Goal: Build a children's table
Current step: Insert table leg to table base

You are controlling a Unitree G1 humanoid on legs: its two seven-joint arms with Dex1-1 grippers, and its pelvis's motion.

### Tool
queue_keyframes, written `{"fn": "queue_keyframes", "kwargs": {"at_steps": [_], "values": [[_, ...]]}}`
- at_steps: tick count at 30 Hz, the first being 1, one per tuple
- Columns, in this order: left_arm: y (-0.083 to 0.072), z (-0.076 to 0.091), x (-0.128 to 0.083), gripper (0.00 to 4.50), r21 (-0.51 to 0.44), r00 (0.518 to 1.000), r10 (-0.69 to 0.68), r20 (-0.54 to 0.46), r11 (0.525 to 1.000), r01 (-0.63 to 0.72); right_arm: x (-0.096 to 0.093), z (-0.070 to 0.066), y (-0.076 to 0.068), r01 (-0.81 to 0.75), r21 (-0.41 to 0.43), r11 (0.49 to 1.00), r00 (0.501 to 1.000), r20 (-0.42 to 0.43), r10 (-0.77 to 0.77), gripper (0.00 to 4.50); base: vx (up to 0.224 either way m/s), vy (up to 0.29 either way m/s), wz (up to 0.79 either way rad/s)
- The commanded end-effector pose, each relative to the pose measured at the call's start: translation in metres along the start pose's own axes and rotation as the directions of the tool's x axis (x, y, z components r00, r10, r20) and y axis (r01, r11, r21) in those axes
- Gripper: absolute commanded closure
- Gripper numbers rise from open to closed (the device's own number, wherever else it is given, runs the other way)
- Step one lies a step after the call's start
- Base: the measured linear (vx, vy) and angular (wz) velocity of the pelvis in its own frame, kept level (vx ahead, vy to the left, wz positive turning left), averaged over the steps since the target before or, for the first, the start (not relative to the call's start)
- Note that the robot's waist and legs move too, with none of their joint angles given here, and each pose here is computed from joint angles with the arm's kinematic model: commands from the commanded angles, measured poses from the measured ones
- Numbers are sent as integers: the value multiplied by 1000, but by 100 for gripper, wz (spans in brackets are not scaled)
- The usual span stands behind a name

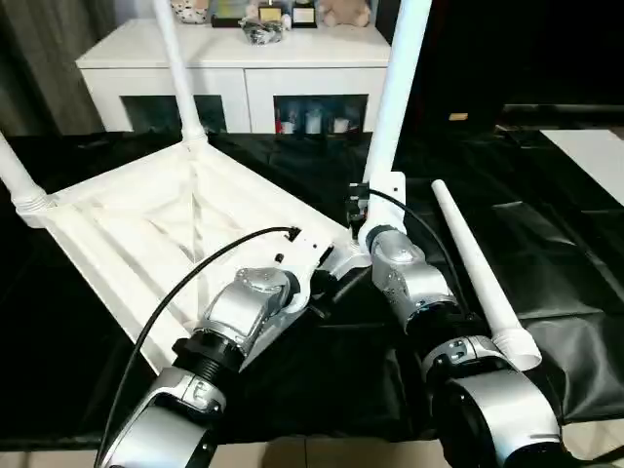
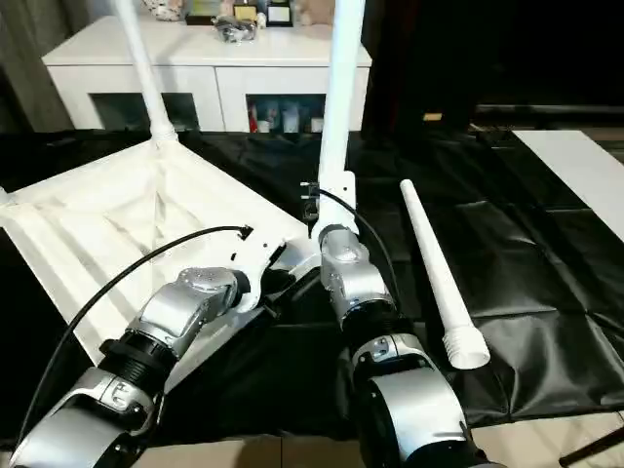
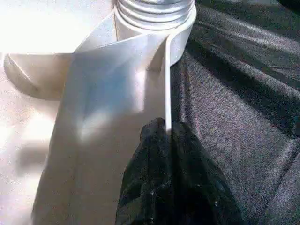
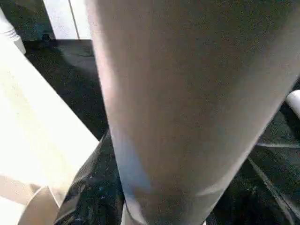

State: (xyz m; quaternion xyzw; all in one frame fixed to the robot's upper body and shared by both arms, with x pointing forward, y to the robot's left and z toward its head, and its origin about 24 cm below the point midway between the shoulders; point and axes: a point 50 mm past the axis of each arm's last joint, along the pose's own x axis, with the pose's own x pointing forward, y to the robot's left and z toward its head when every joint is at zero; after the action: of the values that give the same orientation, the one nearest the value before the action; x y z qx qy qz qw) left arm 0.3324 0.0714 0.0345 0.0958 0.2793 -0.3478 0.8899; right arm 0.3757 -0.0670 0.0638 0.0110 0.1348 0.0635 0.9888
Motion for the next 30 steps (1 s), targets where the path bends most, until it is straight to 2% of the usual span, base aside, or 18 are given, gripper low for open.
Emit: {"fn": "queue_keyframes", "kwargs": {"at_steps": [1, 2, 4, 5, 6, 8, 11, 12, 17, 18, 22, 24, 27, 30], "values": [[31, -4, -11, 450, 6, 985, 173, -18, 985, -173, -9, -49, 23, -93, 71, 993, 972, -211, 106, 266, 0, 0, 0], [32, -4, -11, 450, 9, 985, 170, -15, 985, -170, -8, -47, 24, -103, 78, 992, 972, -204, 117, 231, 0, 0, 0], [33, -3, -12, 450, 19, 986, 166, -8, 986, -166, -8, -44, 24, -121, 88, 989, 971, -197, 137, 196, 0, 0, 0], [34, -1, -14, 450, 36, 987, 160, 6, 986, -160, -6, -38, 24, -150, 94, 984, 969, -184, 165, 196, 0, 0, 0], [34, -1, -14, 450, 36, 987, 160, 6, 986, -160, -6, -38, 24, -150, 94, 984, 969, -184, 165, 190, 0, 0, 0], [37, 1, -18, 450, 63, 989, 149, 18, 987, -149, -4, -27, 21, -198, 87, 976, 965, -156, 210, 153, -17, -15, -19], [40, 1, -21, 450, 77, 990, 138, 22, 987, -139, -3, -19, 15, -221, 84, 972, 964, -131, 230, 142, 0, 0, 0], [40, 1, -22, 450, 77, 990, 136, 23, 988, -137, -3, -17, 14, -228, 81, 970, 963, -127, 237, 118, 0, 0, 0], [43, -1, -27, 450, 103, 993, 118, 31, 987, -121, -6, -7, 5, -267, 93, 959, 955, -106, 276, 92, 12, -7, -1], [43, -1, -27, 450, 102, 993, 117, 31, 988, -120, -7, -6, 3, -266, 91, 960, 956, -106, 274, 70, 0, 0, 0], [44, -4, -29, 450, 107, 993, 117, 24, 987, -119, -10, -8, -4, -259, 73, 963, 958, -112, 266, 40, 0, 0, 0], [44, -6, -30, 450, 118, 994, 110, 26, 987, -112, -13, -10, -5, -260, 75, 963, 956, -118, 268, 40, 0, 0, 0], [39, -11, -34, 450, 195, 998, 41, 53, 979, -50, -23, -20, -4, -277, 107, 955, 946, -144, 291, 40, 0, 0, 0], [38, -13, -36, 450, 223, 998, 27, 50, 974, -38, -25, -22, -4, -276, 110, 955, 946, -147, 290, 40, 0, 0, 0]]}}
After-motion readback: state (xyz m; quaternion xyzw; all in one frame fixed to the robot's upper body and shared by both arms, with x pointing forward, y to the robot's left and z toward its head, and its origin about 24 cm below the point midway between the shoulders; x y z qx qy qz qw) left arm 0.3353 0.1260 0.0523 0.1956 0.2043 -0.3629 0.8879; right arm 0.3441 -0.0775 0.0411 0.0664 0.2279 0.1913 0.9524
